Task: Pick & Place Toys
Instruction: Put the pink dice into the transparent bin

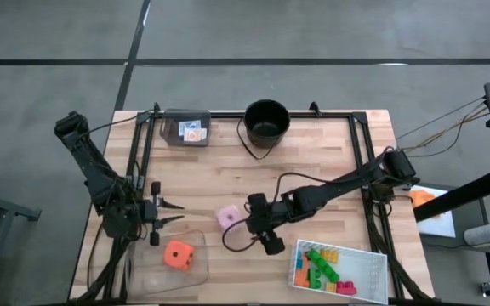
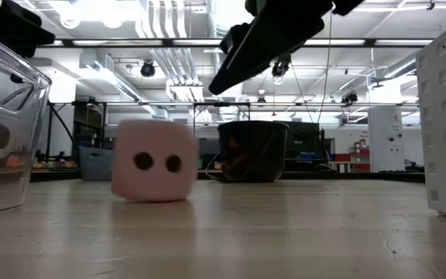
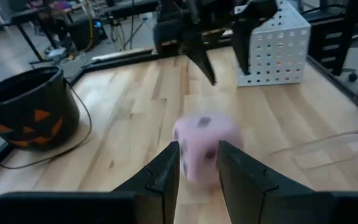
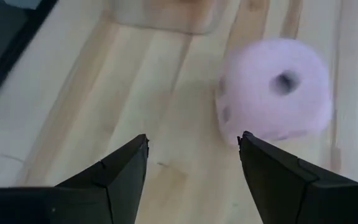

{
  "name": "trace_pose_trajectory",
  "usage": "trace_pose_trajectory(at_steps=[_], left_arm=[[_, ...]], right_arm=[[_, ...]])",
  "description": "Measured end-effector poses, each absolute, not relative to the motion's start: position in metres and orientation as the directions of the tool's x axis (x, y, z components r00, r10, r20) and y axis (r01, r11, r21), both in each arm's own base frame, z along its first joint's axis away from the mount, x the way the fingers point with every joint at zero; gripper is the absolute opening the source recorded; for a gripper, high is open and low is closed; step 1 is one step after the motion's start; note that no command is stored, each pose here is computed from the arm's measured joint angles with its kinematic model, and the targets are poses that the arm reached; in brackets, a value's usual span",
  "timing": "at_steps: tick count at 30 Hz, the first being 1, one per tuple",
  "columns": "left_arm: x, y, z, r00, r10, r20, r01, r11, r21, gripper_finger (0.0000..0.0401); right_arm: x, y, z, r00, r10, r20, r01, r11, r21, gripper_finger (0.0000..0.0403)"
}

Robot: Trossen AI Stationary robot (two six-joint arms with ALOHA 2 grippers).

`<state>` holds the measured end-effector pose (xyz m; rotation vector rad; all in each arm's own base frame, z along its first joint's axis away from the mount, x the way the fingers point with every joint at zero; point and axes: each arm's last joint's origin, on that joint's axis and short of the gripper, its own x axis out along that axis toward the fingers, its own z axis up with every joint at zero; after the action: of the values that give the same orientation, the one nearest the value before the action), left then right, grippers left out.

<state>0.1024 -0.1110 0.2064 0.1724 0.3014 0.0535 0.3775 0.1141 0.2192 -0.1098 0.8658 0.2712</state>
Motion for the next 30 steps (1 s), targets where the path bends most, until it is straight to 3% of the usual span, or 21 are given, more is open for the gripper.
trace_pose_trajectory(at_steps=[14,21,30], left_arm=[[0.130,-0.093,0.197,0.909,0.288,-0.300,-0.212,0.941,0.264,0.0110],[0.133,-0.089,0.197,0.899,0.311,-0.309,-0.233,0.936,0.263,0.0111],[0.133,-0.089,0.196,0.900,0.304,-0.313,-0.226,0.938,0.261,0.0111]], right_arm=[[0.400,0.116,0.203,0.669,0.009,-0.743,-0.261,0.939,-0.223,0.0249],[0.432,0.122,0.178,0.649,-0.051,-0.759,-0.305,0.897,-0.320,0.0249],[0.452,0.122,0.184,0.630,-0.187,-0.754,-0.265,0.861,-0.435,0.0249]])
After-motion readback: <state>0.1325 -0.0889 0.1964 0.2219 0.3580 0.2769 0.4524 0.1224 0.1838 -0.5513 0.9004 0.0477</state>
